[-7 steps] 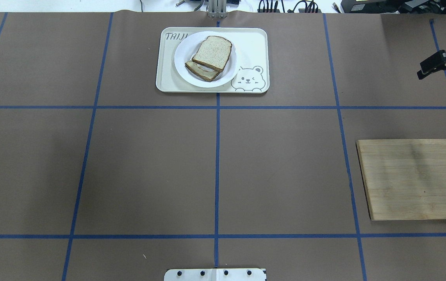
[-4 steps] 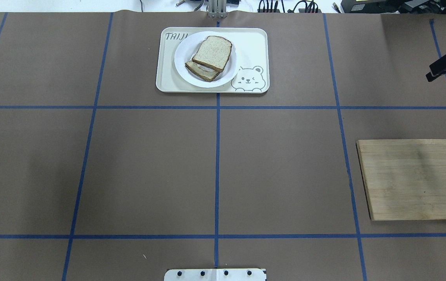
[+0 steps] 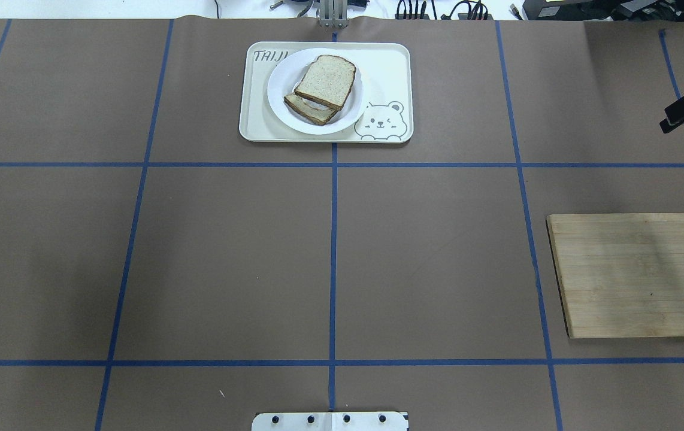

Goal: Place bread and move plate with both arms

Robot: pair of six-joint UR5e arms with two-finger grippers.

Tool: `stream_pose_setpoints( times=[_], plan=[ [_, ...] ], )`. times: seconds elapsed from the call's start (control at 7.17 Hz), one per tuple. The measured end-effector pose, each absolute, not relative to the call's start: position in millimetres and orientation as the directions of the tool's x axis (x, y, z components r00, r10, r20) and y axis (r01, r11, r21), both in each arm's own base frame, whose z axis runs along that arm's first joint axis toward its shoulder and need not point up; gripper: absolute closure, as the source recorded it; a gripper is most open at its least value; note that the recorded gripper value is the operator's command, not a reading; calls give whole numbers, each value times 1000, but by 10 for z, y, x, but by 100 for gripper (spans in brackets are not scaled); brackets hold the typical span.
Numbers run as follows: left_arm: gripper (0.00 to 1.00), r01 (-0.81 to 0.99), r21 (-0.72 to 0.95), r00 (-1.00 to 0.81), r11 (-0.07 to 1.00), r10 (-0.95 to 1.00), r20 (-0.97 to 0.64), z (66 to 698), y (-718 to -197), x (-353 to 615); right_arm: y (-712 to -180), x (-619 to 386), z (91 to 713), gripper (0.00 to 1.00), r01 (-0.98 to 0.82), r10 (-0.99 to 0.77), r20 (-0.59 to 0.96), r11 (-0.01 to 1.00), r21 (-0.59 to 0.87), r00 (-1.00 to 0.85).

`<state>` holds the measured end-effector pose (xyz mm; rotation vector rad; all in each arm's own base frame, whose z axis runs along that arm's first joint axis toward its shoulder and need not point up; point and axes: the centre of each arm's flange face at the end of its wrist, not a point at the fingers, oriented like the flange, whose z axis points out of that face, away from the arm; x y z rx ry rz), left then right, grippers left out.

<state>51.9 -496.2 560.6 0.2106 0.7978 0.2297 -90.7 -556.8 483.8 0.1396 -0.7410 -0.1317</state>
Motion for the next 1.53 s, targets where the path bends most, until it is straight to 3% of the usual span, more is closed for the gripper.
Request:
stream_pose_setpoints(
  times=[1.53],
  plan=[
    [2, -114, 326, 664, 938, 316, -677, 5322, -4998, 506, -5552, -910, 4743, 0, 71, -171, 705, 983, 169, 688]
  ],
)
